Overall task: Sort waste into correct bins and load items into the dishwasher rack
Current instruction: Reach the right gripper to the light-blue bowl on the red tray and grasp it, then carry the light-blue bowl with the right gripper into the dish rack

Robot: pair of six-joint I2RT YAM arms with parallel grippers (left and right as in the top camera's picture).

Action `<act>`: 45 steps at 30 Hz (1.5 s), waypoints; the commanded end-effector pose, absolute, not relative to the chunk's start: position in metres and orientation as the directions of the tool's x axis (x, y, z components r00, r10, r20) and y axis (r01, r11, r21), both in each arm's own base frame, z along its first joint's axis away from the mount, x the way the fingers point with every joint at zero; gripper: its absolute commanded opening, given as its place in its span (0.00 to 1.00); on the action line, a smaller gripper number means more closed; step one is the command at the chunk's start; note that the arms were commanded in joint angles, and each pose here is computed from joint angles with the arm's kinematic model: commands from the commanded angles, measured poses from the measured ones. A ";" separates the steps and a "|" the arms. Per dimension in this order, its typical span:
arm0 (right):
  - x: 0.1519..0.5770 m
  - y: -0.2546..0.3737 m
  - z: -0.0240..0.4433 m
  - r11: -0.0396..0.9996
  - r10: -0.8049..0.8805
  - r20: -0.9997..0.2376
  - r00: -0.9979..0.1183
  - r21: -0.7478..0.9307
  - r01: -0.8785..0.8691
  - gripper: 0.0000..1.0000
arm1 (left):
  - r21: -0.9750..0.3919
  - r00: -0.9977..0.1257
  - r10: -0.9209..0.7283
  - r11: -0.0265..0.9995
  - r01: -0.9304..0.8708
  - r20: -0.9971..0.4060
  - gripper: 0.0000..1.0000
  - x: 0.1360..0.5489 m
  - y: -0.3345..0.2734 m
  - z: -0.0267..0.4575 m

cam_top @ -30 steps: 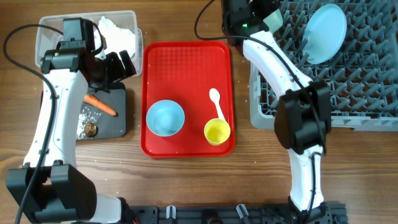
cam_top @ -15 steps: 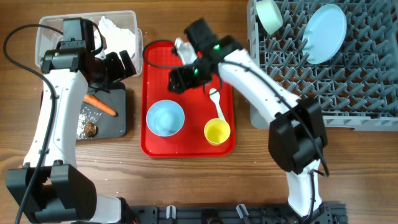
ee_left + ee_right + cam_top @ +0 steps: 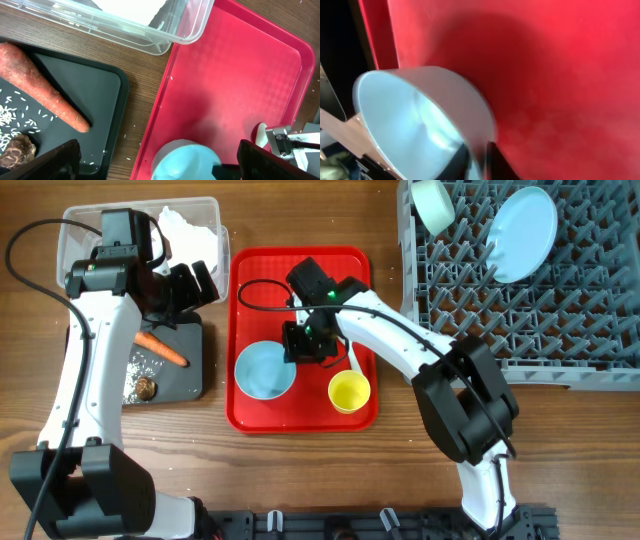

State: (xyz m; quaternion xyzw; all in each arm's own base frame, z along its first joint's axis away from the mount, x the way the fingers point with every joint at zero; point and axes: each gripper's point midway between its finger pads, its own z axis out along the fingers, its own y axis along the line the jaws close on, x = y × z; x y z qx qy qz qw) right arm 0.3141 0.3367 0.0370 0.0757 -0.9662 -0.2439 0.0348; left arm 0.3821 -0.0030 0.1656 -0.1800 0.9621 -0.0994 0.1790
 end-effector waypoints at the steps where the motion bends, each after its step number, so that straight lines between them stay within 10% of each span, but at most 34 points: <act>1: 0.315 0.335 0.033 0.879 -0.148 0.037 -0.988 0.462 -0.114 0.07 | -0.259 -0.858 -0.389 0.914 -0.312 -0.337 1.00 0.385 0.001 0.176; 10: 0.331 0.328 0.044 0.876 -0.115 0.001 -0.993 0.472 -0.101 0.04 | -0.259 -0.858 -0.389 0.914 -0.312 -0.337 1.00 0.385 0.001 0.176; 17: 0.411 0.248 0.142 0.879 0.064 -0.312 -0.948 0.467 -0.094 0.04 | -0.259 -0.858 -0.389 0.914 -0.312 -0.337 1.00 0.385 0.001 0.176; 23: 0.434 0.103 0.214 0.984 0.173 -0.602 -0.779 0.078 0.159 0.04 | -0.259 -0.858 -0.389 0.914 -0.312 -0.337 1.00 0.385 0.001 0.176; 27: 0.413 0.000 0.265 0.816 0.089 -0.747 -0.659 -0.325 0.478 0.04 | -0.259 -0.857 -0.389 0.914 -0.313 -0.337 1.00 0.385 0.001 0.176; 45: 0.455 -0.018 0.227 0.572 -0.244 -0.526 -0.815 -0.757 0.317 0.04 | -0.259 -0.857 -0.389 0.914 -0.313 -0.337 1.00 0.385 0.001 0.176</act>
